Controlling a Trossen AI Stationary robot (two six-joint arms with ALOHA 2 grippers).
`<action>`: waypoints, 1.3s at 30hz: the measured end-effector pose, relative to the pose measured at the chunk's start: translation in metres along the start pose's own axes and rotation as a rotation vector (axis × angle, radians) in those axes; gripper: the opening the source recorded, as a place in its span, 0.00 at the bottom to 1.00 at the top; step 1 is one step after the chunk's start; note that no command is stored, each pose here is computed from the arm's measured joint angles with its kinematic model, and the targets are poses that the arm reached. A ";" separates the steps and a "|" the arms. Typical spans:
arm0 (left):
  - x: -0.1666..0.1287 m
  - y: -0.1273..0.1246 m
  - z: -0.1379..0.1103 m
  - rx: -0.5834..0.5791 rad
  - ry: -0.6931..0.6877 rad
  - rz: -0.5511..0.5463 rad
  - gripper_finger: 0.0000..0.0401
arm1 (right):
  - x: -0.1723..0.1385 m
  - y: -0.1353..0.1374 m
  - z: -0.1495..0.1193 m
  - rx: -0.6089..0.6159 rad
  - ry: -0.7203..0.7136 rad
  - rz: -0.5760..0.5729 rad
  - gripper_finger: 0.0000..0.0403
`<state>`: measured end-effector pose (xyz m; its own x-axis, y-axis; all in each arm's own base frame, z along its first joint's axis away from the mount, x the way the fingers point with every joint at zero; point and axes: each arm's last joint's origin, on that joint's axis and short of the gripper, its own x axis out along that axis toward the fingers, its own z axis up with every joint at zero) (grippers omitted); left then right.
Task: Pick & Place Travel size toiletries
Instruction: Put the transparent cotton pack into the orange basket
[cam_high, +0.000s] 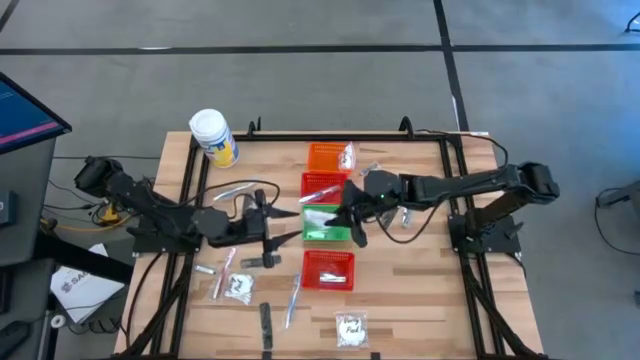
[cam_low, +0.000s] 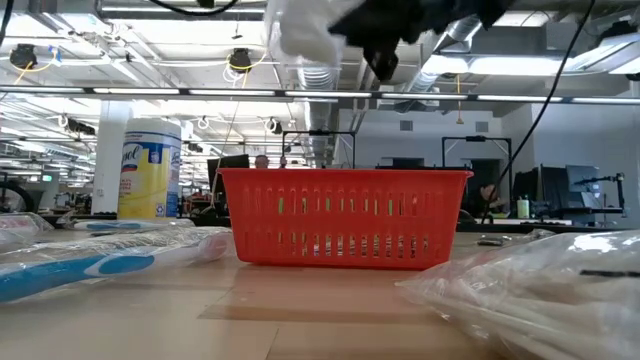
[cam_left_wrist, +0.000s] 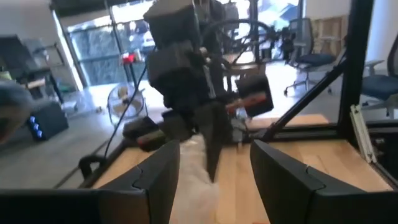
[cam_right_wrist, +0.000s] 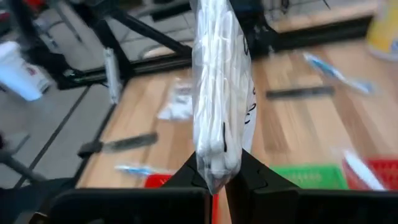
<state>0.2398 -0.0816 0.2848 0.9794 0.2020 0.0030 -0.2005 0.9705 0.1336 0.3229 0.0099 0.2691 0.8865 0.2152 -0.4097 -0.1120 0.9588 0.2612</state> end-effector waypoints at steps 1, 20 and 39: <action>0.001 0.001 0.000 -0.011 0.008 0.003 0.47 | -0.003 -0.004 -0.003 0.013 0.014 -0.012 0.02; 0.024 0.023 -0.018 -0.139 0.171 -0.039 0.47 | -0.015 0.017 0.000 -0.064 -0.033 0.024 0.03; 0.027 0.024 -0.018 -0.157 0.158 -0.094 0.47 | -0.015 0.014 -0.003 -0.056 -0.006 0.003 0.04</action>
<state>0.2610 -0.0507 0.2704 0.9805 0.1159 -0.1585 -0.1220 0.9921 -0.0297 0.3071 0.0204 0.2765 0.8889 0.2174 -0.4032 -0.1400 0.9670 0.2127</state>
